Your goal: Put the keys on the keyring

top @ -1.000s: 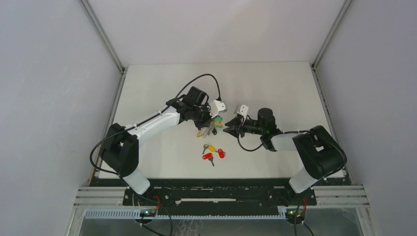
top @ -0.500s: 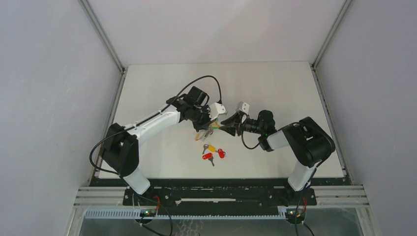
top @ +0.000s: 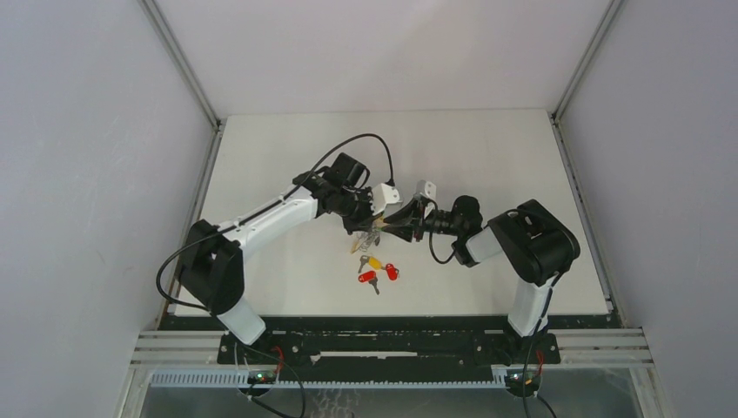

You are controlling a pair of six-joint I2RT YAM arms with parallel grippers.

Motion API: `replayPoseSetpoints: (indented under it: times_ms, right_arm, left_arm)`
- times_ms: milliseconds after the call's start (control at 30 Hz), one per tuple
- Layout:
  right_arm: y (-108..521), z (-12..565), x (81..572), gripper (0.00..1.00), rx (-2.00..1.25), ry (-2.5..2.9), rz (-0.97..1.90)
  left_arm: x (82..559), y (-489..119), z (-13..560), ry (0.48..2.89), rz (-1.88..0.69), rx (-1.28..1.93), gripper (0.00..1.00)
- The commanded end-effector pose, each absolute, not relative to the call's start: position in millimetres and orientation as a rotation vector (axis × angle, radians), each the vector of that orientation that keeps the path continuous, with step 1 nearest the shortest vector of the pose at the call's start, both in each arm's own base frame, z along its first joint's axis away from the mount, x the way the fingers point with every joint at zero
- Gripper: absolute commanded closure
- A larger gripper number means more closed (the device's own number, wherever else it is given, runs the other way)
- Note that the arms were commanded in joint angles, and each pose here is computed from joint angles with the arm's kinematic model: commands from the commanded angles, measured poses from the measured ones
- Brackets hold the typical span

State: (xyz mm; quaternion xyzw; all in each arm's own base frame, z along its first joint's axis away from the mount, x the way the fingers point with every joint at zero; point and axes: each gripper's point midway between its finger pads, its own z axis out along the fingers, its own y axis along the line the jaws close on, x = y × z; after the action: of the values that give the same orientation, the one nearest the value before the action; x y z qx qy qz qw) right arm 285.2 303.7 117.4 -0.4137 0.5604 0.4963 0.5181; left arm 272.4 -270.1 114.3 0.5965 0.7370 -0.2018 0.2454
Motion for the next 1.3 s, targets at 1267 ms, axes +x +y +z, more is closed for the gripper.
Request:
replayPoseSetpoints:
  times_ms: [1267]
  right_arm:
    - [322.5, 119.1, 279.1, 0.90, -1.086, 1.243, 1.227]
  left_arm:
    - [258.6, -288.2, 141.6, 1.831, -0.632, 1.664, 1.00]
